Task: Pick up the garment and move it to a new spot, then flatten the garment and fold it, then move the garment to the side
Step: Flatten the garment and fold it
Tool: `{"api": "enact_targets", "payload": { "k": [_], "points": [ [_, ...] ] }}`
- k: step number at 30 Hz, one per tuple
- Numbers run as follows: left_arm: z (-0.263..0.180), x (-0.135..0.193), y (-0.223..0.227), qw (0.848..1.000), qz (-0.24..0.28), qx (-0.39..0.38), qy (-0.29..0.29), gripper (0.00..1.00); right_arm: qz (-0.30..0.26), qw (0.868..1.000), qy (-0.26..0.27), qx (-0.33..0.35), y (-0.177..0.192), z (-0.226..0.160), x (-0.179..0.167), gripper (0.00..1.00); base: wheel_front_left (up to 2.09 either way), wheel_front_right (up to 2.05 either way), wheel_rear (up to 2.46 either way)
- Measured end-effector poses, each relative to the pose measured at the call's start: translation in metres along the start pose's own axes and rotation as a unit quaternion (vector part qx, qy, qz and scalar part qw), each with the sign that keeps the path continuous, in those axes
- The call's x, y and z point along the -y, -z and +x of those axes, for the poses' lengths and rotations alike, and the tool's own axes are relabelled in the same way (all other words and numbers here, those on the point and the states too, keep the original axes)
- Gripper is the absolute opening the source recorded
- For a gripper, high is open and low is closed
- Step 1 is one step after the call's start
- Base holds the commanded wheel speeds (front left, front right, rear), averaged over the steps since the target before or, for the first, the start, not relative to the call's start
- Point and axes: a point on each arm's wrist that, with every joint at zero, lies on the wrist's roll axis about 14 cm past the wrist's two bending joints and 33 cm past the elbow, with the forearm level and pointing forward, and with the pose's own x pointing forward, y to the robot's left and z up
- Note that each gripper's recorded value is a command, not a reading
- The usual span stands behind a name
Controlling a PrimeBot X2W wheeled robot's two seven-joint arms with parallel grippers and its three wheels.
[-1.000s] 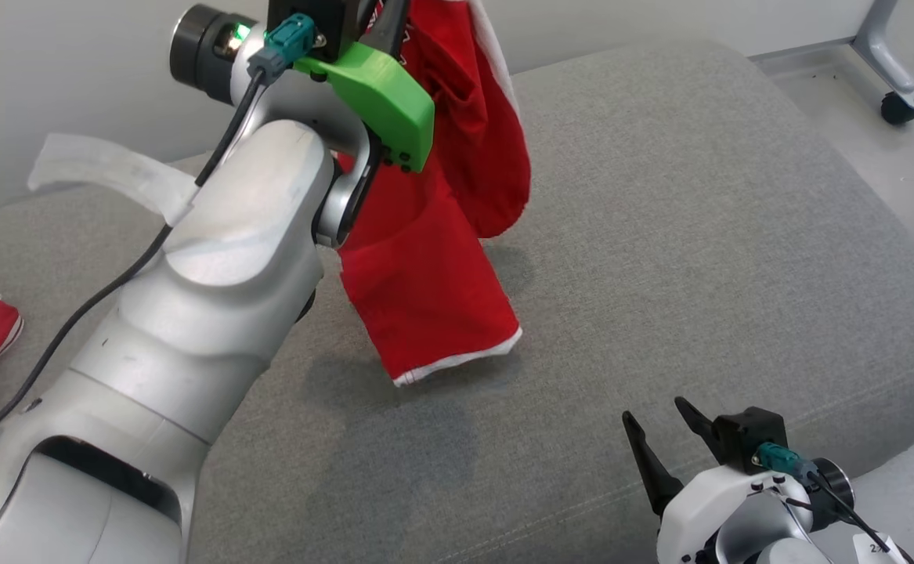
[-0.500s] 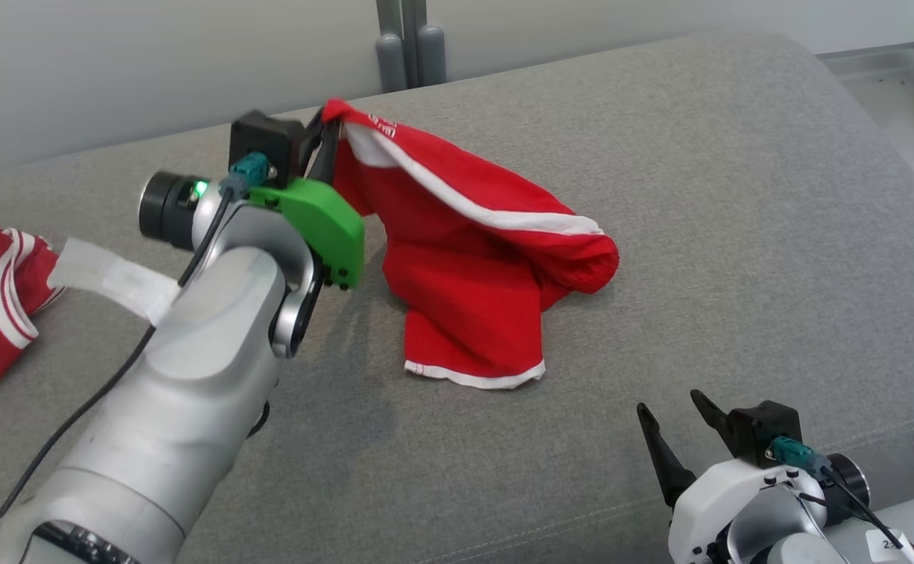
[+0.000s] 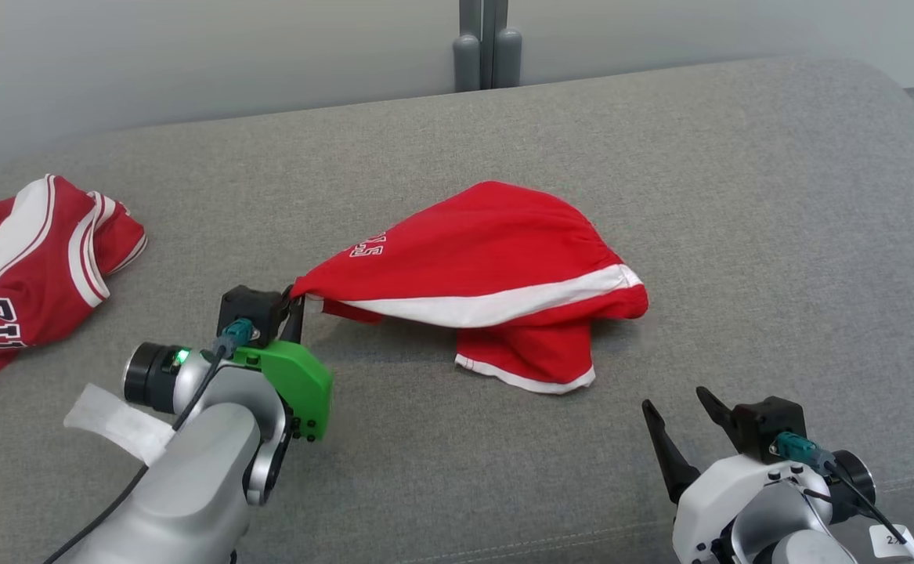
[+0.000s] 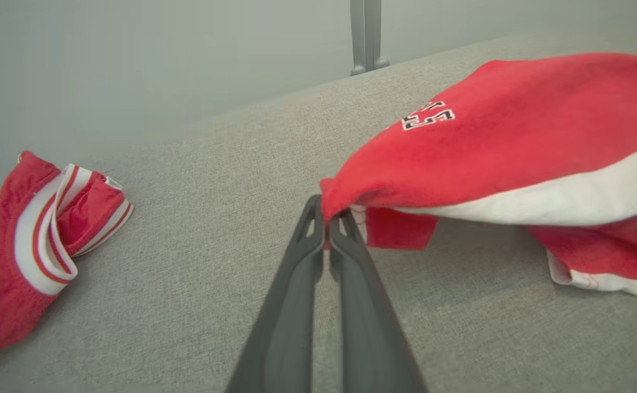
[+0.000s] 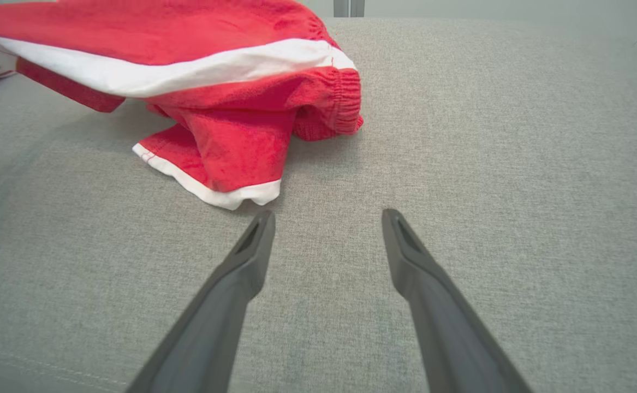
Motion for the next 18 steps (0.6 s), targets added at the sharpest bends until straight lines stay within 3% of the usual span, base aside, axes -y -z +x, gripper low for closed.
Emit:
{"api": "enact_targets", "payload": {
  "k": [18],
  "points": [
    [-0.033,-0.018,0.062,0.994,0.053,-0.087,-0.024,0.0,0.0,1.0,-0.001,0.009,-0.006,-0.002,-0.001,1.0,0.0,0.0,0.0]
  ]
}}
